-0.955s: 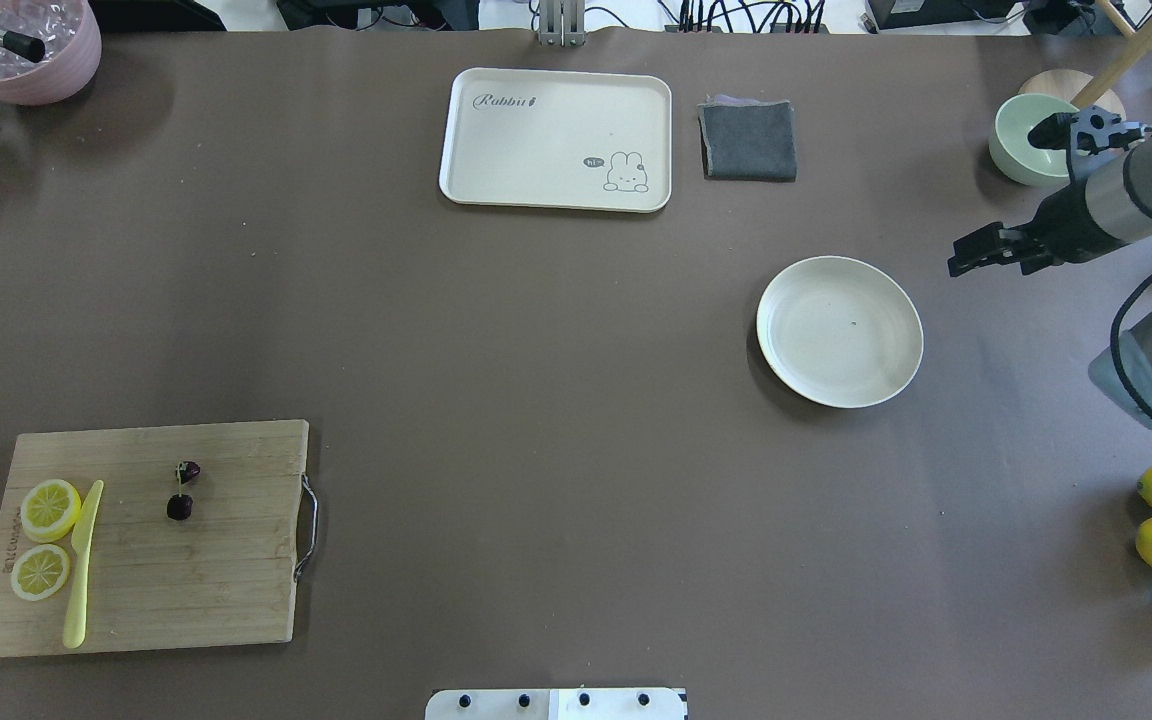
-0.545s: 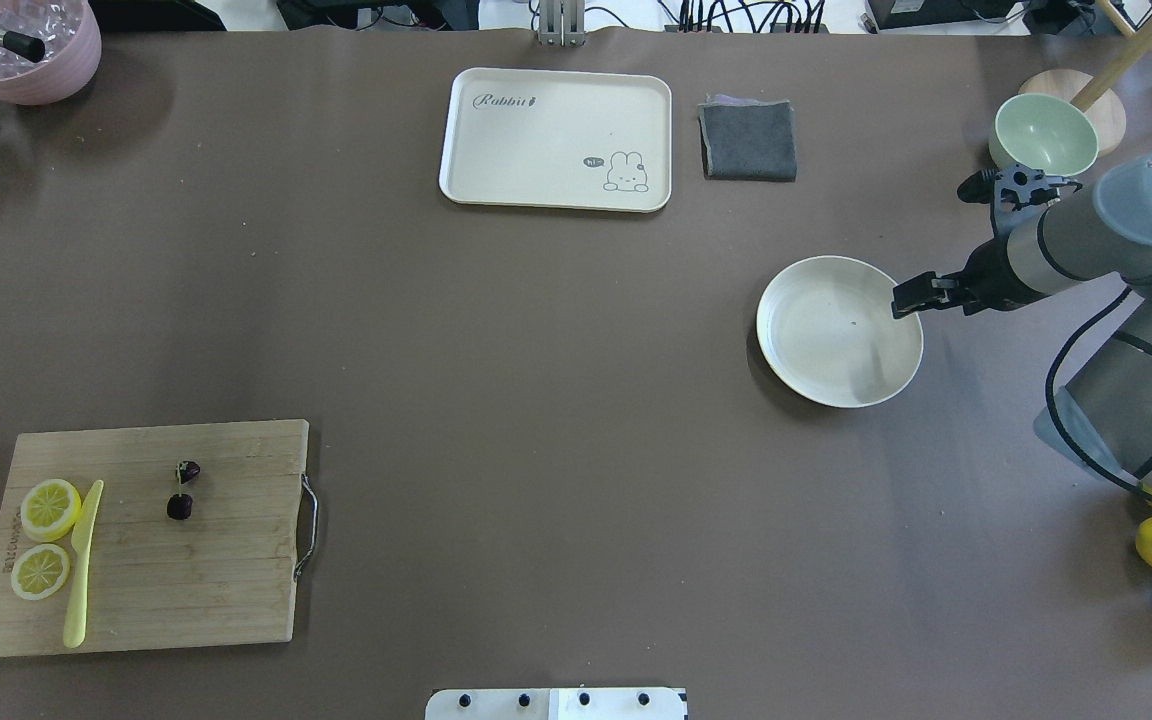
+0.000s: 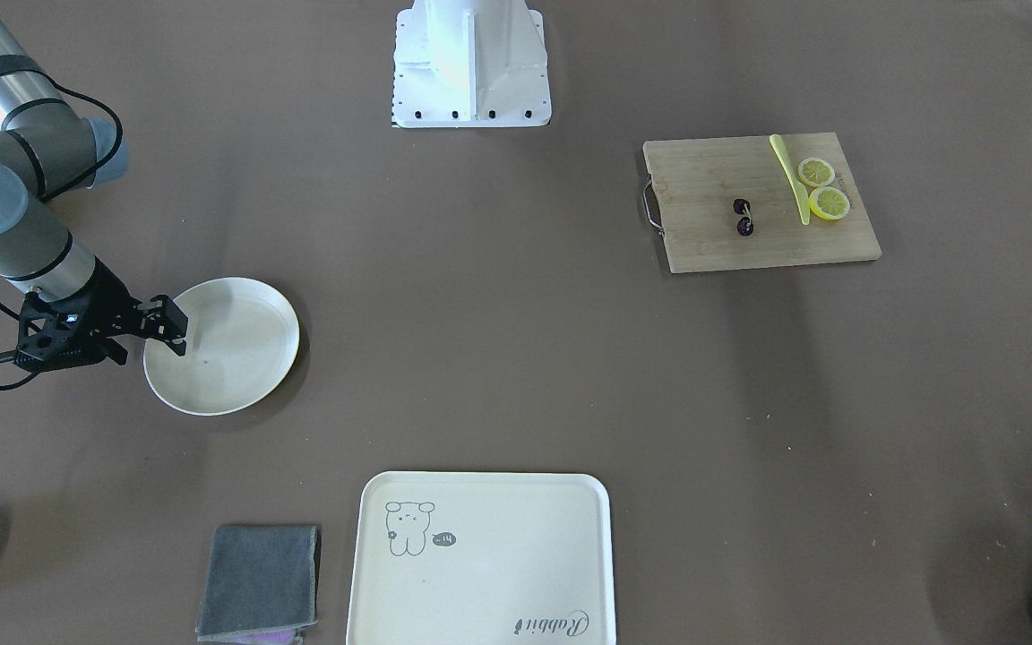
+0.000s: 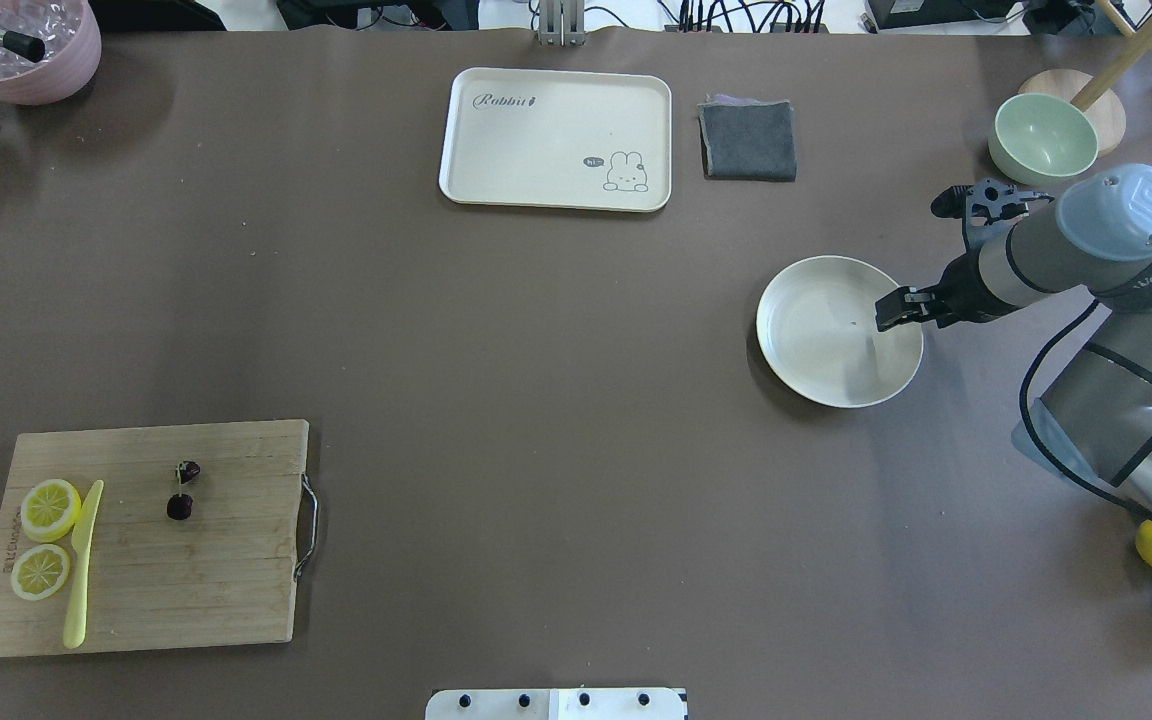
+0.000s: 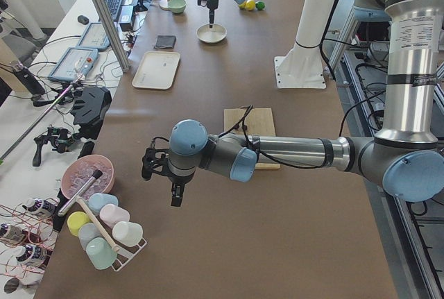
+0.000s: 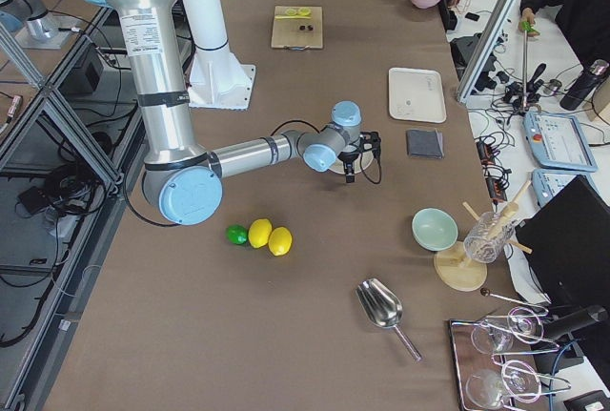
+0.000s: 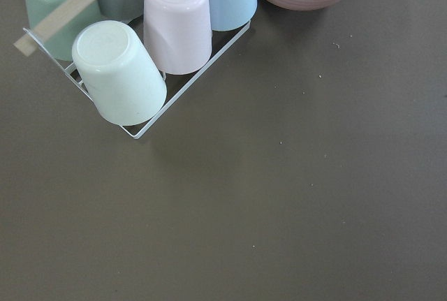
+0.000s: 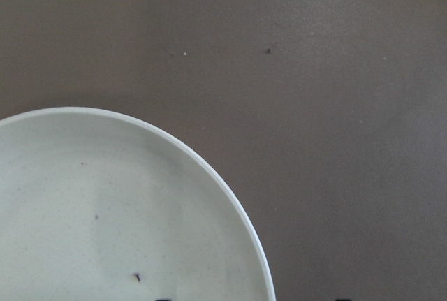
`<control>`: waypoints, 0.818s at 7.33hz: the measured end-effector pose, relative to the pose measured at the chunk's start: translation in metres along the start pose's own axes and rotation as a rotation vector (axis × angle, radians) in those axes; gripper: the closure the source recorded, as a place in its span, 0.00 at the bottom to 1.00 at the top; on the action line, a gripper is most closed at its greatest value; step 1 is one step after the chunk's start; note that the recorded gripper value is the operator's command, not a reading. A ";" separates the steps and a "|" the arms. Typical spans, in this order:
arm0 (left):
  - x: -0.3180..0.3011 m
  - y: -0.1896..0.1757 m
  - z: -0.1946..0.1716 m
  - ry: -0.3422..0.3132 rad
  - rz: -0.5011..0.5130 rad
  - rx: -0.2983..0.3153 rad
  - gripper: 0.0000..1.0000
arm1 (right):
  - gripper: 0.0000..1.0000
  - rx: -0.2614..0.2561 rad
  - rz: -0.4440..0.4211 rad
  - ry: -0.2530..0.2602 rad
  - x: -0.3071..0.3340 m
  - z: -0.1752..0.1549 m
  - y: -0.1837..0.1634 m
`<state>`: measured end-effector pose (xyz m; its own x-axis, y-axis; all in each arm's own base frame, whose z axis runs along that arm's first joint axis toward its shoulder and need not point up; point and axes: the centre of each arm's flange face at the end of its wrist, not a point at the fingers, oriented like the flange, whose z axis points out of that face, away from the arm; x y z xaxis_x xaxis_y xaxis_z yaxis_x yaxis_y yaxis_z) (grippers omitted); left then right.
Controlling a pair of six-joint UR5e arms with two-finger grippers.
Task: Place red cherry on plate
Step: 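Slide the white plate with the right gripper toward the table centre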
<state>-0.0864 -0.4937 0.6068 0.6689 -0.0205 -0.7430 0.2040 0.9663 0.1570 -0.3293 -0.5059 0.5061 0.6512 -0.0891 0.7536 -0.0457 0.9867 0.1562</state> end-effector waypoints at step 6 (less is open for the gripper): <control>0.001 0.000 -0.001 -0.001 0.004 0.003 0.02 | 1.00 0.034 0.000 -0.025 -0.010 -0.018 -0.010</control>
<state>-0.0865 -0.4939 0.6058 0.6702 -0.0165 -0.7420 0.2033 0.9656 0.1621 -0.3215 -0.5125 0.4850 0.6317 -0.0929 0.7696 -0.0718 0.9815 0.1774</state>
